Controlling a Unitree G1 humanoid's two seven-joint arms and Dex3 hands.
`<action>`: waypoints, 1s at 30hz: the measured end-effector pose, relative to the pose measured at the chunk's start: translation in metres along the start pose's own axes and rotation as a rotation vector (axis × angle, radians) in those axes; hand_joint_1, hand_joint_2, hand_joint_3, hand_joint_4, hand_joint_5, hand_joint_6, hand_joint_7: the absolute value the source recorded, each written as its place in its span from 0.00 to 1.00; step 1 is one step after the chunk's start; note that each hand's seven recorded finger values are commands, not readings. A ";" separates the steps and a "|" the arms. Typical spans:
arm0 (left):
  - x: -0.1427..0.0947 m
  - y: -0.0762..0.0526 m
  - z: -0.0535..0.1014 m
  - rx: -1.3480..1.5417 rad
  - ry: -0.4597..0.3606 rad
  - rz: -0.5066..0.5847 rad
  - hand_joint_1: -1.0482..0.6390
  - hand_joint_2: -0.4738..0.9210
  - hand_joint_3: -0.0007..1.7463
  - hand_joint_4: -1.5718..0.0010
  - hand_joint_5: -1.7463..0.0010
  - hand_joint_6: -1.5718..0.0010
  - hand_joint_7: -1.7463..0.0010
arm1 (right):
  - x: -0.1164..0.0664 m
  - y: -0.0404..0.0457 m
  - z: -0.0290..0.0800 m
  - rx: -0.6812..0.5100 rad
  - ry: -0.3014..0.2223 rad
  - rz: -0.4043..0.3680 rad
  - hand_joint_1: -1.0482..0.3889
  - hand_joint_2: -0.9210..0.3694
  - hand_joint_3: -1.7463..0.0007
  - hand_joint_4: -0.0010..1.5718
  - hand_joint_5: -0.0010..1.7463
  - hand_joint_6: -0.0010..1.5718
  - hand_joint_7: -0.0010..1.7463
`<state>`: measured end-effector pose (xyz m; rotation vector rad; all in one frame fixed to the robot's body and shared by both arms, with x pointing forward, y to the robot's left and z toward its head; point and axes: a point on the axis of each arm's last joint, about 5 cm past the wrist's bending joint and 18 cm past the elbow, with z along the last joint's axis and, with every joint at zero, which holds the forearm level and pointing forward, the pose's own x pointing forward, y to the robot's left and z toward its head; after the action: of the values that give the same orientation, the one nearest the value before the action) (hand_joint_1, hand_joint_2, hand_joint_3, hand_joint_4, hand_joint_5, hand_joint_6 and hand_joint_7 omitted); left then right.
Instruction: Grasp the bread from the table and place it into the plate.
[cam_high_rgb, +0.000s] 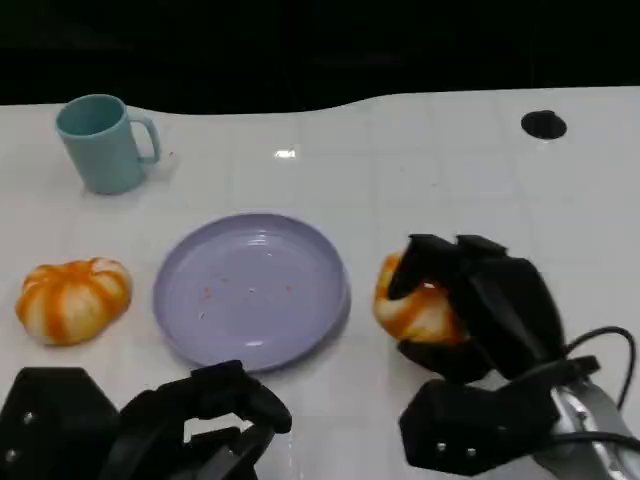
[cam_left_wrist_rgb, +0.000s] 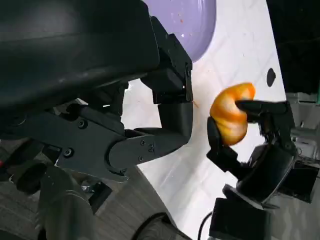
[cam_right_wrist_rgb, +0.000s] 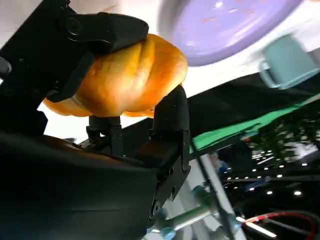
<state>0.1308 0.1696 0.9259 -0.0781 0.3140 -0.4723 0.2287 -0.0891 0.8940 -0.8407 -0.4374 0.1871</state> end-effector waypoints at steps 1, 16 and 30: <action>0.000 0.000 0.000 0.001 0.001 -0.001 0.43 1.00 0.33 0.58 0.00 0.60 0.18 | 0.002 0.0014 0.003 0.010 -0.001 0.007 0.63 0.43 0.34 0.60 1.00 0.45 0.99; -0.001 -0.006 0.001 0.009 0.003 -0.004 0.42 0.99 0.33 0.57 0.00 0.61 0.17 | 0.052 0.0320 0.047 0.151 -0.058 0.133 0.60 0.39 0.31 0.58 1.00 0.42 0.98; -0.001 -0.011 0.003 0.033 -0.003 -0.011 0.41 0.99 0.34 0.56 0.00 0.61 0.16 | 0.074 0.0514 0.065 0.231 0.015 0.288 0.56 0.15 0.72 0.35 0.55 0.41 0.24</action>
<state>0.1260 0.1602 0.9304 -0.0488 0.3030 -0.4883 0.2670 0.0132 0.9155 -0.6740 -0.2721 0.4881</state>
